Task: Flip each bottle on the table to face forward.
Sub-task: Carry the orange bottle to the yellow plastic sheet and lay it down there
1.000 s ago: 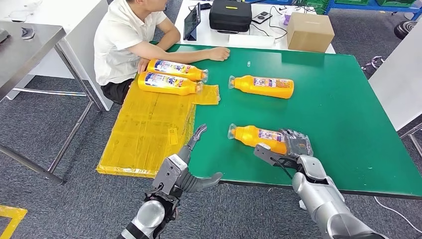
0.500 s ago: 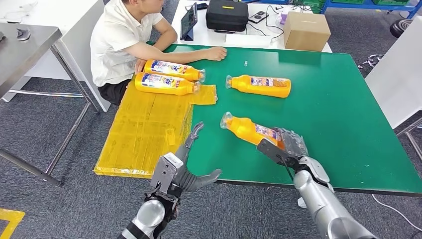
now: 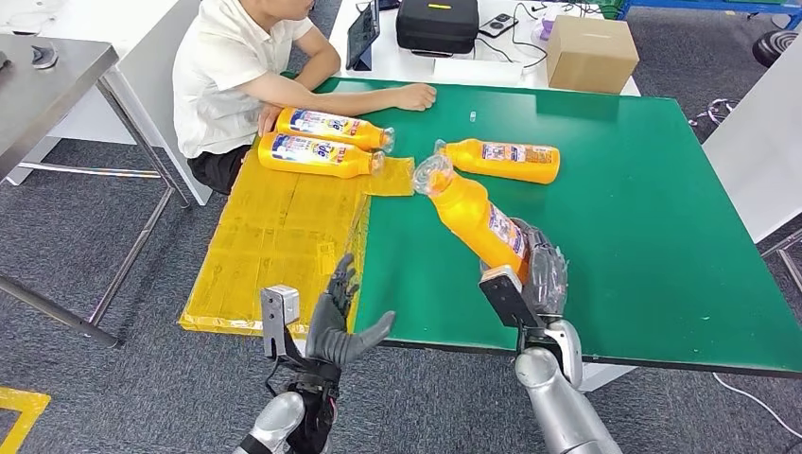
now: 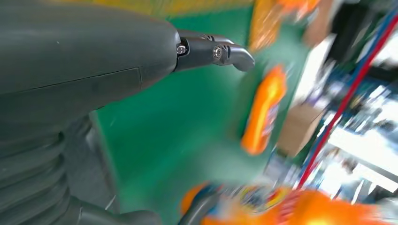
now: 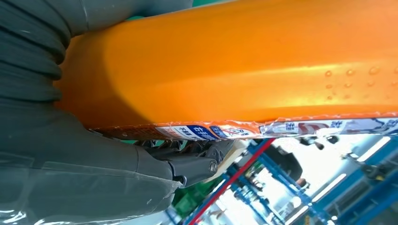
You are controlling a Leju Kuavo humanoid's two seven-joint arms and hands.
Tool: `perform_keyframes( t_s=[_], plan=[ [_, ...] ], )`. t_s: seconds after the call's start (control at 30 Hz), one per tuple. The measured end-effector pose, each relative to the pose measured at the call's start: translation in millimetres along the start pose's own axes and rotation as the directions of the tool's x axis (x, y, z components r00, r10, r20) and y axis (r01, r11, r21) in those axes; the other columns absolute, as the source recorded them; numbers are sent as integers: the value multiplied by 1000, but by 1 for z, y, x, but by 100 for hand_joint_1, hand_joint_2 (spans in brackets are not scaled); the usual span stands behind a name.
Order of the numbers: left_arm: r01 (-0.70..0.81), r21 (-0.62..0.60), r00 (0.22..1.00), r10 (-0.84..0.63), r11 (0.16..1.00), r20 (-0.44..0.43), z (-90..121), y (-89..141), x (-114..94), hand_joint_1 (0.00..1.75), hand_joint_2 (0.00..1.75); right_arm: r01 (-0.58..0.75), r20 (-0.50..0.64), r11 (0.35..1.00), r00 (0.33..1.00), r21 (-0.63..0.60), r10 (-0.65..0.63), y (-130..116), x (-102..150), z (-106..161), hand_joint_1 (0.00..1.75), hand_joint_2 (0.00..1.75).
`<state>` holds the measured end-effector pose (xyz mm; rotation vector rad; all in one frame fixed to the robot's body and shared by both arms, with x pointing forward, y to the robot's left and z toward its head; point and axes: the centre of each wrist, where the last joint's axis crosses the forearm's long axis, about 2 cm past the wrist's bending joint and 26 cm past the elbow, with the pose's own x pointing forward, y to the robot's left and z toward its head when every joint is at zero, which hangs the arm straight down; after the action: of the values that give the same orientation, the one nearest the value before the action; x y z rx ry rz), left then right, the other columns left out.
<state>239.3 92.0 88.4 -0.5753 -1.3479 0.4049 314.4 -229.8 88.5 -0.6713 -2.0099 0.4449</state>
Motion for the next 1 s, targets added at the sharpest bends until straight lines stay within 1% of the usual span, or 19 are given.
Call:
perform_keyframes(
  t_s=[0.07, 0.17, 0.23, 0.37, 0.43, 0.63, 0.7, 0.87, 1.0],
  plan=[
    [-42, -68, 999, 40, 997, -35, 2, -1, -3, 0, 175, 56, 14, 998, 998, 22, -56, 6, 8, 2, 173, 175],
    [-39, -137, 999, 36, 990, -23, 4, -2, -4, 0, 175, 156, 11, 981, 987, 114, -159, 18, 17, 6, 170, 175],
    [-24, -164, 1000, 22, 986, -9, 5, -3, -4, 0, 175, 211, 9, 957, 976, 197, -217, 26, 23, 11, 168, 175],
    [-17, -229, 1000, 18, 973, 1, 5, -6, -3, 0, 175, 268, 42, 890, 952, 368, -304, 42, 35, 21, 156, 175],
    [-20, -246, 1000, 22, 969, 5, 5, -6, -3, 0, 175, 281, 54, 866, 942, 415, -331, 48, 39, 24, 155, 175],
    [-22, -252, 1000, 26, 967, 13, 3, -5, -1, 0, 175, 296, 63, 820, 926, 489, -372, 58, 46, 31, 157, 175],
    [-21, -249, 999, 27, 968, 19, 2, -5, 0, 0, 175, 301, 64, 805, 921, 511, -385, 61, 48, 33, 160, 175],
    [-20, -204, 998, 30, 979, 46, -3, -3, 6, 0, 175, 321, 69, 759, 899, 566, -432, 72, 61, 42, 164, 175],
    [-49, -168, 996, 60, 985, 61, -8, -2, 10, 0, 175, 334, 73, 735, 885, 590, -461, 79, 72, 48, 163, 175]
  ],
)
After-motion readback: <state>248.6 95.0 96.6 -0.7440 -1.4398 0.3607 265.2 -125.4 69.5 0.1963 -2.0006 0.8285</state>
